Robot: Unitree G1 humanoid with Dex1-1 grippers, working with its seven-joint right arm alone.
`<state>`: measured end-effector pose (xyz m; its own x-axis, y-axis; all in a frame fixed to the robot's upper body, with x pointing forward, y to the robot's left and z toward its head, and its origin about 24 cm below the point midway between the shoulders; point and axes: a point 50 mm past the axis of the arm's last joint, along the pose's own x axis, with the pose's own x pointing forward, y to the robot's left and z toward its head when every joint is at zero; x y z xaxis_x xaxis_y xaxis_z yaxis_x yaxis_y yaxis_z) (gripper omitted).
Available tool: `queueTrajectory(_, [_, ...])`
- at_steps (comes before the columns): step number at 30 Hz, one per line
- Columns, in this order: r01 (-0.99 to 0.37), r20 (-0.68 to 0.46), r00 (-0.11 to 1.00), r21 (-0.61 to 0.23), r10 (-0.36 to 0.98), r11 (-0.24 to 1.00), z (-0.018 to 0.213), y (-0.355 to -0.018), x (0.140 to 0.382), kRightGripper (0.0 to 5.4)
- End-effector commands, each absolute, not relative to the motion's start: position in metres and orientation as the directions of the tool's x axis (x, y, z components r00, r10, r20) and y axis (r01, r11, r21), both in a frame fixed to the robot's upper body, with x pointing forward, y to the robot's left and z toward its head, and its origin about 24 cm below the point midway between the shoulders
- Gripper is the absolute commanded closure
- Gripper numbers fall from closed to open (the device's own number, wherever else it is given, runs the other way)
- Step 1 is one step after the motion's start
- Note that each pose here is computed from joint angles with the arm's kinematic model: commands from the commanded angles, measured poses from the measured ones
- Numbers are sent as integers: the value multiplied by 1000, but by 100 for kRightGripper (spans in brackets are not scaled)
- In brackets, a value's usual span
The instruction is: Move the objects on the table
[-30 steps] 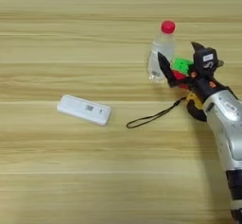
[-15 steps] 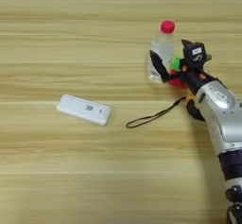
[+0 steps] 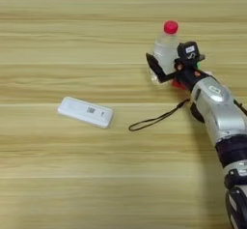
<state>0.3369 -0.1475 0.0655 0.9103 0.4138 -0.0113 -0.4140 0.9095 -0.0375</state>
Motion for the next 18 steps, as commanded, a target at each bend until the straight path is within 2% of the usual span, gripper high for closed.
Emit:
queueTrajectory(1, [-414, 125, 897, -104, 425, 904, 107, -143, 357, 3])
queueTrajectory(10, [-415, 122, 898, -85, 422, 906, 102, -143, 363, 3])
queueTrajectory(18, [-418, 131, 895, -85, 426, 905, 102, -142, 363, 90])
